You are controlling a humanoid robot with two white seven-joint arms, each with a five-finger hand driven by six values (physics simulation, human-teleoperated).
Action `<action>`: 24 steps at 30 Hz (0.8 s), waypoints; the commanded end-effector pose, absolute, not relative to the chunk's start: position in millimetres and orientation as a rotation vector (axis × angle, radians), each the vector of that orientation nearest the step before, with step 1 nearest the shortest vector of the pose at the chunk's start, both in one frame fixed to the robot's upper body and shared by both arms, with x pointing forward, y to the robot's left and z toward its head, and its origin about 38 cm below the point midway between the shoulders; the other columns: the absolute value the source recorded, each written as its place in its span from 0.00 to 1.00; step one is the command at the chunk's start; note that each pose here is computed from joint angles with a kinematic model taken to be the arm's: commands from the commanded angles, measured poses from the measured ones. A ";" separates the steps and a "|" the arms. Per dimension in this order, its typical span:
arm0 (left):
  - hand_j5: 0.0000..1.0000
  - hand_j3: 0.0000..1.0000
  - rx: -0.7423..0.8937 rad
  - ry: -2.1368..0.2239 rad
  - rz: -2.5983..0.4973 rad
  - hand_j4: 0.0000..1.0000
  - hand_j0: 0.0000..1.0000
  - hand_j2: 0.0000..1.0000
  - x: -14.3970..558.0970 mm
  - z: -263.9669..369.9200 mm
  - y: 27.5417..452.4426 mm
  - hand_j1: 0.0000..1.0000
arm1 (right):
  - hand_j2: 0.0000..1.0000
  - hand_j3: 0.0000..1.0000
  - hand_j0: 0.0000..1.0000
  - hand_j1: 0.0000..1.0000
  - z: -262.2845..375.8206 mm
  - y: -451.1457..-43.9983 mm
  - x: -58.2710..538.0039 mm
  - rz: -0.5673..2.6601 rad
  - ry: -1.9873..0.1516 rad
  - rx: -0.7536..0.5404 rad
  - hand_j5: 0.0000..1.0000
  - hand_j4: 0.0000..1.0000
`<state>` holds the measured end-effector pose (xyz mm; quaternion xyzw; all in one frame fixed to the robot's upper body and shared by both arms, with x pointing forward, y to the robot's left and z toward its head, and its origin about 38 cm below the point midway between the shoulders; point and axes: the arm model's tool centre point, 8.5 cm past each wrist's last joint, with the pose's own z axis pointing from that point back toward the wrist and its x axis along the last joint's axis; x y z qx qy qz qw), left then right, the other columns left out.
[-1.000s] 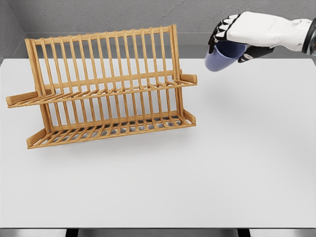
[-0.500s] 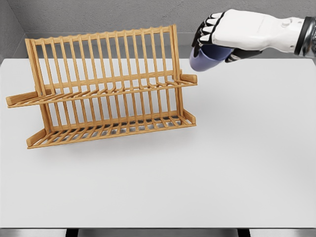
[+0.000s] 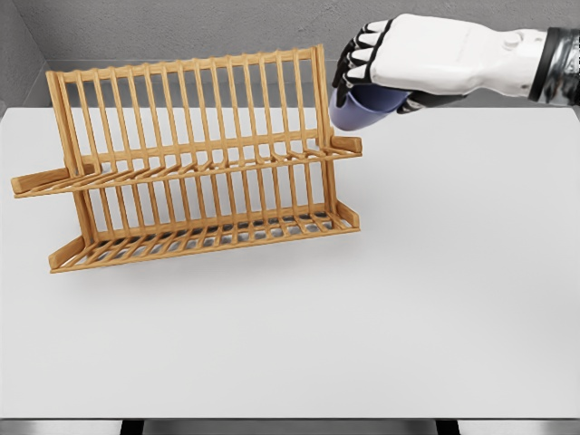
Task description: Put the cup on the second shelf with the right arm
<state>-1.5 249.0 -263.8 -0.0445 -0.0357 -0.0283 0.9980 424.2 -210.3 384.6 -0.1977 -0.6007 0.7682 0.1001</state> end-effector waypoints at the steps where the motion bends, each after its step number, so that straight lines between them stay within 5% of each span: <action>1: 1.00 1.00 -0.089 -0.071 -0.057 1.00 1.00 1.00 -1.6 -263.8 249.0 1.00 | 0.60 0.60 0.60 0.60 387.0 -203.2 418.8 2.284 -1.801 -0.576 0.60 0.60; 24: 1.00 1.00 -0.089 -0.071 -0.057 1.00 1.00 1.00 -1.6 -263.8 249.0 1.00 | 0.61 0.61 0.61 0.61 358.4 -173.5 411.4 2.349 -1.759 -0.465 0.61 0.61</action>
